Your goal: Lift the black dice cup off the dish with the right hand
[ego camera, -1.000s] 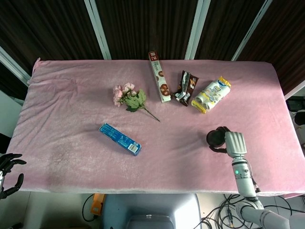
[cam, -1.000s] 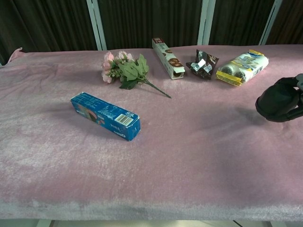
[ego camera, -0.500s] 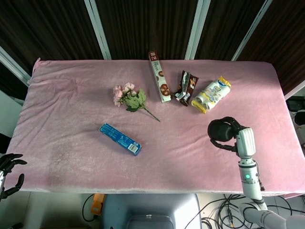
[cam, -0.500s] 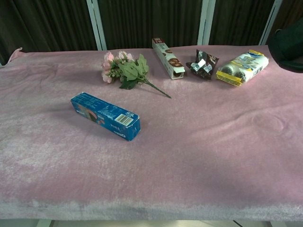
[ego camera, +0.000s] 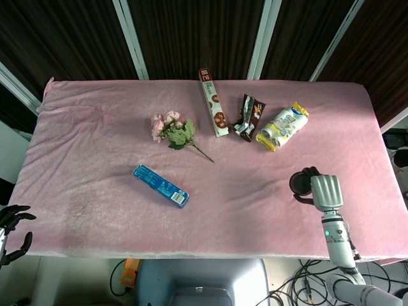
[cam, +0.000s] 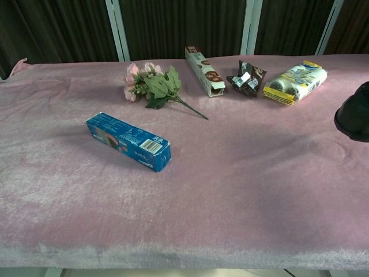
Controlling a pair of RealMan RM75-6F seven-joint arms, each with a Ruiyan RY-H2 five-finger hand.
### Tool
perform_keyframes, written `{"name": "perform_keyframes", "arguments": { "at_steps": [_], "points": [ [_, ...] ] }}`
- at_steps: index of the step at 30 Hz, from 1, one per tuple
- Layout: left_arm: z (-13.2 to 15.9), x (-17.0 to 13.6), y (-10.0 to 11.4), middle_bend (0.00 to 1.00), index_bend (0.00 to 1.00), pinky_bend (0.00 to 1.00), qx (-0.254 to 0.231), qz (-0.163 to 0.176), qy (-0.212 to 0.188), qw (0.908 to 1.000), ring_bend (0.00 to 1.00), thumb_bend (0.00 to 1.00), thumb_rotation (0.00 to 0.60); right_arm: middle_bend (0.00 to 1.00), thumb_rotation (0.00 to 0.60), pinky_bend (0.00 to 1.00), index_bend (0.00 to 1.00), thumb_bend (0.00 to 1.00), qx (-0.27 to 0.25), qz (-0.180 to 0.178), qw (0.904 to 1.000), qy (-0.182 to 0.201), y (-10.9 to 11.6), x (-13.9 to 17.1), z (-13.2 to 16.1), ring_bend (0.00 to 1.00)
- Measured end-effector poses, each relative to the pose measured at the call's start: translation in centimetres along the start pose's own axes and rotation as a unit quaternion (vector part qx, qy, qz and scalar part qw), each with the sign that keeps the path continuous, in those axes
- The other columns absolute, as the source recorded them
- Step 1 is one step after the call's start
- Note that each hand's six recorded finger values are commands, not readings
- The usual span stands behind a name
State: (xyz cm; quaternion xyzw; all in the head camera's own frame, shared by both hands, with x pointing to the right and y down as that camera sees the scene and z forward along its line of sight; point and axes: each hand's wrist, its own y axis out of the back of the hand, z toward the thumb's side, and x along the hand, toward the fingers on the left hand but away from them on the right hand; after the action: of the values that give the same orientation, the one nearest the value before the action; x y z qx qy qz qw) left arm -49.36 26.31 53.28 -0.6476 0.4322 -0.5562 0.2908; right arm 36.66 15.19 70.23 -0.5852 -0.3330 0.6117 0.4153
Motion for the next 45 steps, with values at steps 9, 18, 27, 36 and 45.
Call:
{"name": "perform_keyframes", "arguments": {
  "at_steps": [9,18,27,36,45],
  "points": [
    [0.0,0.0,0.0,0.24,0.39,0.47,0.0,0.001,-0.001,1.0,0.16,0.47,0.6,0.66,0.6,0.9,0.75,0.22,-0.048,-0.056,0.9971,0.017,2.1,0.2,1.1,0.78],
    [0.0,0.0,0.0,0.24,0.39,0.47,0.001,0.0,-0.001,1.0,0.16,0.47,0.6,0.66,0.6,0.9,0.75,0.22,-0.32,-0.166,0.9274,0.101,5.3,0.7,1.5,0.78],
    [0.1,0.0,-0.1,0.24,0.39,0.47,0.001,-0.001,-0.001,1.0,0.16,0.47,0.6,0.66,0.6,0.9,0.74,0.22,-0.304,-0.119,0.9394,0.105,3.3,0.3,1.2,0.77],
    [0.0,0.0,0.0,0.24,0.39,0.47,0.0,-0.001,0.001,1.0,0.16,0.47,0.6,0.66,0.6,0.87,0.73,0.22,-0.181,0.028,0.9809,0.065,-1.1,-0.6,1.9,0.72],
    [-0.1,0.0,0.1,0.24,0.39,0.47,-0.003,0.001,0.001,1.0,0.16,0.47,0.6,0.5,0.6,0.65,0.48,0.22,-0.149,0.064,0.9853,0.054,-2.7,-1.1,2.2,0.54]
  ]
}}
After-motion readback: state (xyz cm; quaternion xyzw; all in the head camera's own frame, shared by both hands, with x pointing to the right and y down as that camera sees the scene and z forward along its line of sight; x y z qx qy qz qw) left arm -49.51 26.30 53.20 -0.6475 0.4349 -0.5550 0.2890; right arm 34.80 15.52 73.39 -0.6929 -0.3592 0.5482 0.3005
